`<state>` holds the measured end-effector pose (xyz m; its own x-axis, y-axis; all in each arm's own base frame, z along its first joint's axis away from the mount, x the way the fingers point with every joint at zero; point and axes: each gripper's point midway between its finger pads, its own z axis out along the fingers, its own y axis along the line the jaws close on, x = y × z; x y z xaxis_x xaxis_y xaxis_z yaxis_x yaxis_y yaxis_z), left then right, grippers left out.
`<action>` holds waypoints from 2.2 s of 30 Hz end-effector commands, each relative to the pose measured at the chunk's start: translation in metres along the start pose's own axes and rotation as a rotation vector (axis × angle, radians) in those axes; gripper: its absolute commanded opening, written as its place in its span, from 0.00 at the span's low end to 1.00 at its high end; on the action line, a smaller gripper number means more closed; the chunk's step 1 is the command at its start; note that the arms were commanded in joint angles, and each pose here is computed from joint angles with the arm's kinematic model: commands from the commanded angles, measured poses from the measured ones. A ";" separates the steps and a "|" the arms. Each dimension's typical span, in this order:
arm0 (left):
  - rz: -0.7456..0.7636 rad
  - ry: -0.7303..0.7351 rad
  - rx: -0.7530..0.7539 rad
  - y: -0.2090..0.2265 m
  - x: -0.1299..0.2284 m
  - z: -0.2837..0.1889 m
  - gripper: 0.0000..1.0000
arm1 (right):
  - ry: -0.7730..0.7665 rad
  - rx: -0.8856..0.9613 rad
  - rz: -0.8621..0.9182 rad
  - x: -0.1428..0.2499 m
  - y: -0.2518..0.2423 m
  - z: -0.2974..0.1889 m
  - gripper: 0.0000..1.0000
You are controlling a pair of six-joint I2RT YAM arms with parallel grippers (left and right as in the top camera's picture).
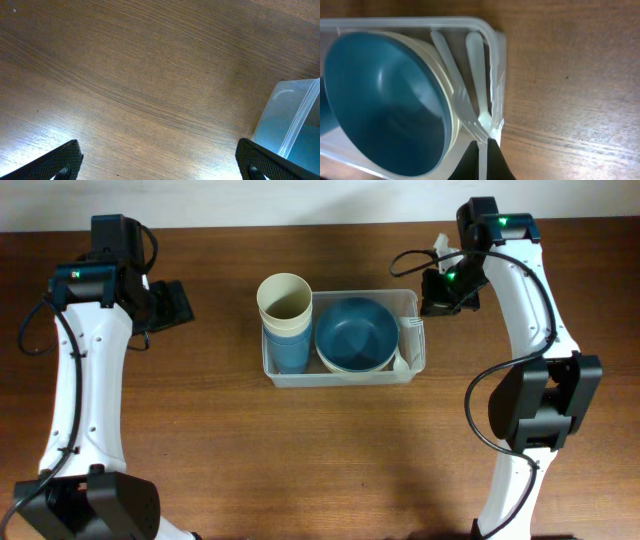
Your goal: Pack container
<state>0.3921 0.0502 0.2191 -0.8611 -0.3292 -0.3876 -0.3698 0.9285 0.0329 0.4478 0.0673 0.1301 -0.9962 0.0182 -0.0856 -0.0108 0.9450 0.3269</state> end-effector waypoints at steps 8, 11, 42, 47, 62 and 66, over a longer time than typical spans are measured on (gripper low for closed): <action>-0.013 0.003 -0.007 0.002 0.001 0.002 1.00 | -0.122 0.003 -0.062 -0.020 0.023 -0.019 0.04; -0.013 0.003 -0.007 0.002 0.001 0.002 1.00 | -0.113 0.006 -0.077 -0.019 0.029 -0.014 0.04; -0.013 0.003 -0.007 0.002 0.001 0.002 1.00 | -0.003 0.109 -0.044 -0.003 0.013 0.012 0.04; -0.013 0.003 -0.007 0.002 0.001 0.002 1.00 | 0.011 0.110 -0.040 -0.002 0.012 0.017 0.04; -0.013 0.003 -0.007 0.002 0.001 0.002 1.00 | 0.114 0.121 -0.012 0.024 0.009 0.016 0.04; -0.013 0.003 -0.007 0.002 0.001 0.002 1.00 | 0.099 0.113 -0.016 0.020 0.010 0.016 0.04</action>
<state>0.3921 0.0502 0.2191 -0.8611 -0.3288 -0.3879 -0.3695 0.9287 0.0329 0.4211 0.0821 0.1170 -0.9992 -0.0264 0.0289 -0.0193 0.9748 0.2221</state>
